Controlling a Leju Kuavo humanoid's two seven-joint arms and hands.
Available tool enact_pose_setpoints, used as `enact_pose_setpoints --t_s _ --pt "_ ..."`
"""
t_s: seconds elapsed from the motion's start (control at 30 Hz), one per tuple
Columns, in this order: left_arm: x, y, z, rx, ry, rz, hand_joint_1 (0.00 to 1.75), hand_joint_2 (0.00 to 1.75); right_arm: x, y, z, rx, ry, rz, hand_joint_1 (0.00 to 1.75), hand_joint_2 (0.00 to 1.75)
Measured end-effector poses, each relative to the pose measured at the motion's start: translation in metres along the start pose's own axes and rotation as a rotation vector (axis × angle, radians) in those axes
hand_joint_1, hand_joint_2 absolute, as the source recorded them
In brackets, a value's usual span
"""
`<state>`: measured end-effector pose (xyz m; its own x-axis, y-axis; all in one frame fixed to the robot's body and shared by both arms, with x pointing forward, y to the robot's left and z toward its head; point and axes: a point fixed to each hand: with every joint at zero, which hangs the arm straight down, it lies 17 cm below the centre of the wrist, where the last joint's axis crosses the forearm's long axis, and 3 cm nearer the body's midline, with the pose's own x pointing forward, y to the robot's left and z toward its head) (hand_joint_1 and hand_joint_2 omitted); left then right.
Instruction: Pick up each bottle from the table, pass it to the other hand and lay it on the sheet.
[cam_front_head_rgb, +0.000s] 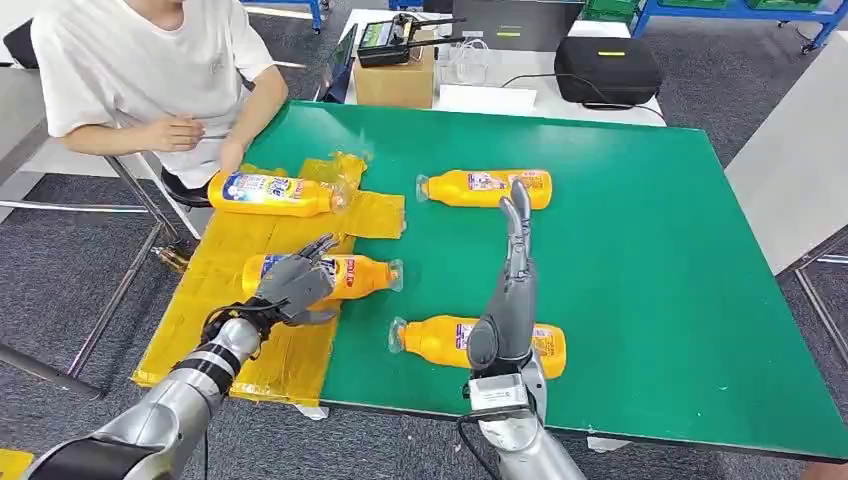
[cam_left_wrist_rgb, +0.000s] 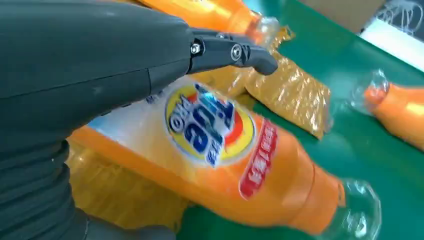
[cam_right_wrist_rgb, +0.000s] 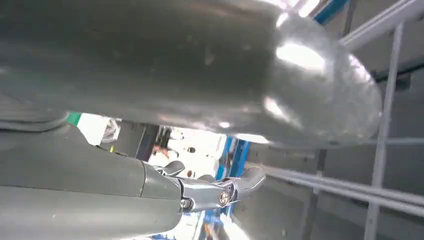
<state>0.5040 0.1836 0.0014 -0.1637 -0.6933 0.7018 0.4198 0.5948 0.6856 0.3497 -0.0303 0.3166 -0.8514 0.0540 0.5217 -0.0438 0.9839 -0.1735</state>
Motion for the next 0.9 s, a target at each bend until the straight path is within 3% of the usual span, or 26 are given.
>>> enact_pose_setpoints --t_s 0.37,0.43,0.57,0.73,0.77,0.83,0.9 --pt "0.005 0.0 0.002 0.021 -0.021 -0.029 0.0 1.75 -0.004 0.004 0.004 0.018 0.008 -0.004 0.0 0.0" --pt "0.02 -0.001 0.005 0.049 -0.091 0.092 0.0 1.75 -0.004 0.004 0.004 0.019 0.007 -0.002 0.0 0.0" --pt "0.059 0.016 0.019 0.171 -0.246 0.528 0.0 1.75 0.0 0.002 0.006 0.003 -0.021 0.066 0.0 0.0" --pt "0.076 0.049 0.034 0.335 -0.323 0.882 0.0 1.75 -0.002 0.018 0.016 0.09 -0.062 0.164 0.0 0.0" --pt "0.081 0.07 0.041 0.402 -0.373 1.047 0.0 1.75 -0.01 0.025 0.023 0.136 -0.04 0.179 0.0 1.75" --pt "0.081 0.102 0.063 0.507 -0.465 1.285 0.0 1.75 -0.028 0.038 0.037 0.22 0.035 0.173 0.0 1.75" --pt "0.076 0.113 0.084 0.582 -0.514 1.371 0.0 1.75 -0.043 0.049 0.055 0.326 0.085 0.233 0.0 1.75"
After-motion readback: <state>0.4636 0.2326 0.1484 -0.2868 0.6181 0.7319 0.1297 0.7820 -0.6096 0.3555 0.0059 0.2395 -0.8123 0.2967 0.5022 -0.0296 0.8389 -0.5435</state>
